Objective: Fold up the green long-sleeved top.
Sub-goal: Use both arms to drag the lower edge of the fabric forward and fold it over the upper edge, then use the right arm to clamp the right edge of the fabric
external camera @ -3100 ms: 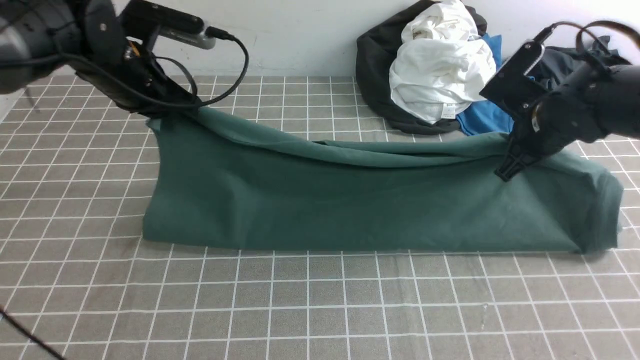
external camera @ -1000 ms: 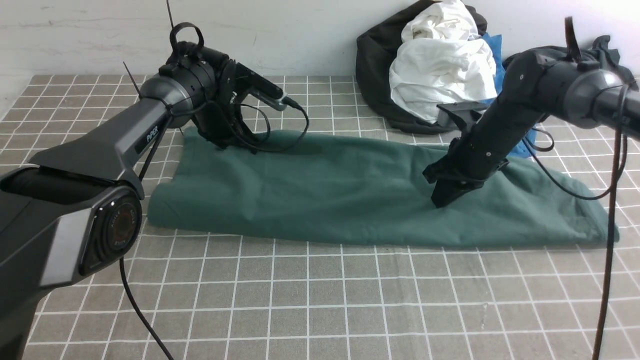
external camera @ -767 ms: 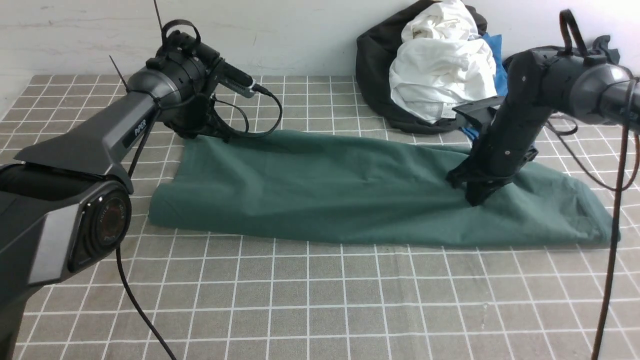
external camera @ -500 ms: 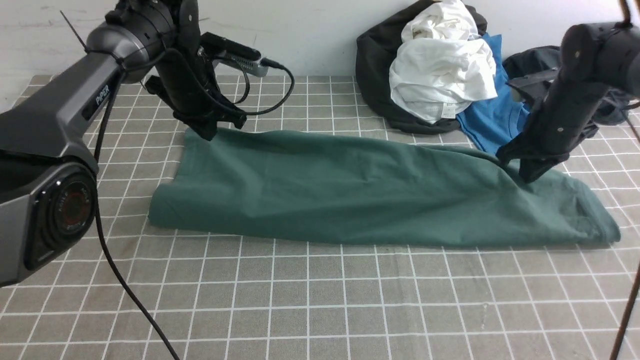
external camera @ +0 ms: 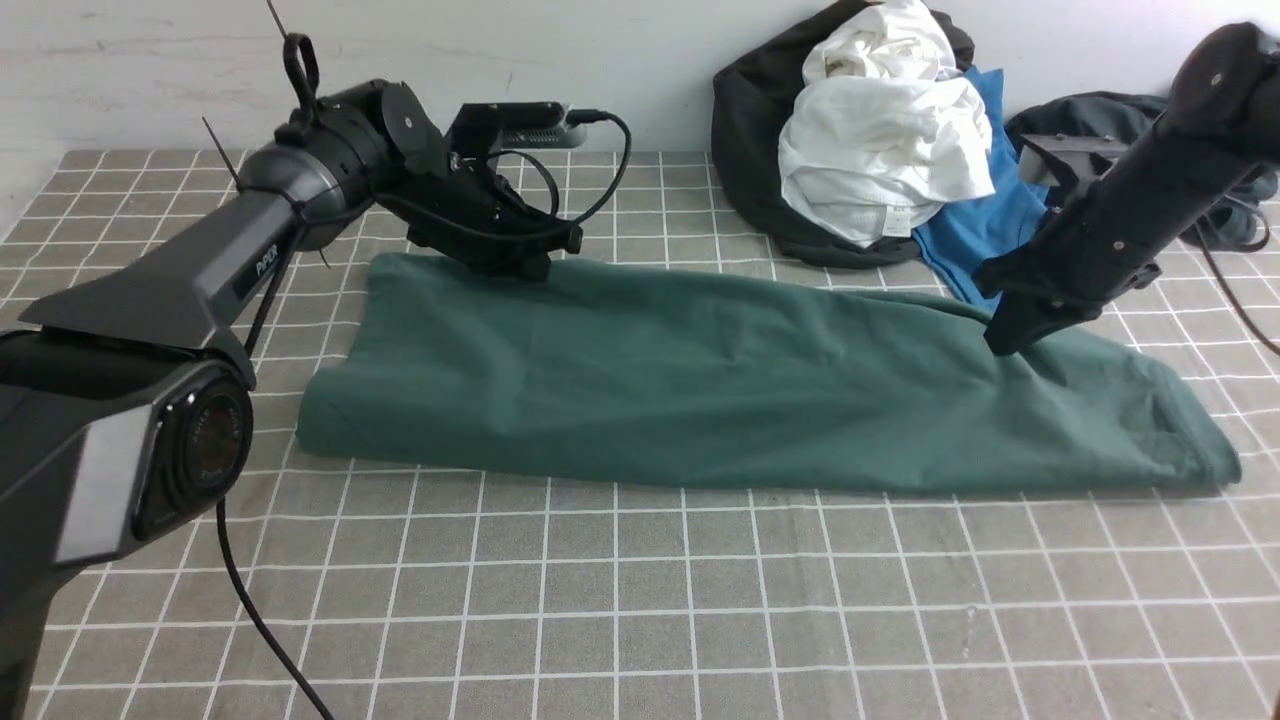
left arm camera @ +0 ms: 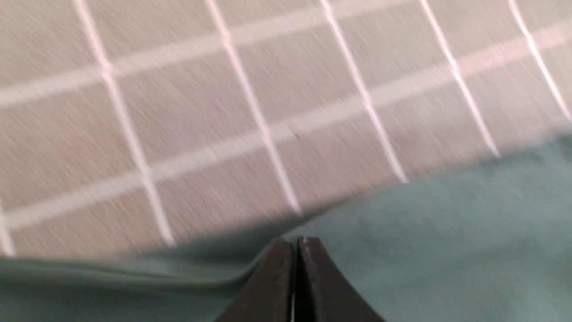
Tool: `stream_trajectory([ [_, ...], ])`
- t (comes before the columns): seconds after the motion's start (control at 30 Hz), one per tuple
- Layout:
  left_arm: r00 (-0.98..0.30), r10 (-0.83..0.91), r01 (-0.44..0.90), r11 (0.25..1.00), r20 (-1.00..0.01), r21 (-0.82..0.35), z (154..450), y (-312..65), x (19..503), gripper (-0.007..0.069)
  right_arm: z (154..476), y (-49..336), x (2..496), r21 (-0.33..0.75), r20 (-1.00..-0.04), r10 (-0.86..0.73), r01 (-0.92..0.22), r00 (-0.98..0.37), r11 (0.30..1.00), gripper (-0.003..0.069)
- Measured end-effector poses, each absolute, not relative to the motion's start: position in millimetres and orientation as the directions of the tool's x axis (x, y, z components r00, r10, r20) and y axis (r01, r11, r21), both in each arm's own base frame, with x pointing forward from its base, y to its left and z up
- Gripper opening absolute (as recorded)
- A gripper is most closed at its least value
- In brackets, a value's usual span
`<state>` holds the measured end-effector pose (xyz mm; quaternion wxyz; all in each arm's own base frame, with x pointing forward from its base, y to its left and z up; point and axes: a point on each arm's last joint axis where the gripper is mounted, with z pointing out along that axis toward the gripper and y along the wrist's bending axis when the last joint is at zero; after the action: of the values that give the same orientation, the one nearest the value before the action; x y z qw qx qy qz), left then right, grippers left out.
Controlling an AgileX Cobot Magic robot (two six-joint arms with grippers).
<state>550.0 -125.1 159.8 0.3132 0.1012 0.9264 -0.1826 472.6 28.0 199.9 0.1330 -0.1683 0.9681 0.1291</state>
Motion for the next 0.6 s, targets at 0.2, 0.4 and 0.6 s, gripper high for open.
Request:
stream_trajectory([
  [0.2, -0.775, 0.075, 0.278, 0.932, -0.628, -0.231, 172, -112, 551, -0.0007, 237, 44, 459, 0.163, -0.352, -0.321, -0.395, -0.879, 0.904, -0.0007],
  [0.4, -0.861, 0.301, 0.391, 0.907, -0.411, -0.155, 218, -98, 512, -0.0007, 218, 62, 430, 0.145, -0.303, -0.367, -0.423, -0.88, 0.894, -0.0007],
  [0.6, -0.893, 0.369, 0.404, 0.909, -0.258, -0.097, 205, -85, 486, -0.0007, 163, 46, 407, 0.038, -0.14, -0.407, -0.416, -0.903, 0.909, -0.0007],
])
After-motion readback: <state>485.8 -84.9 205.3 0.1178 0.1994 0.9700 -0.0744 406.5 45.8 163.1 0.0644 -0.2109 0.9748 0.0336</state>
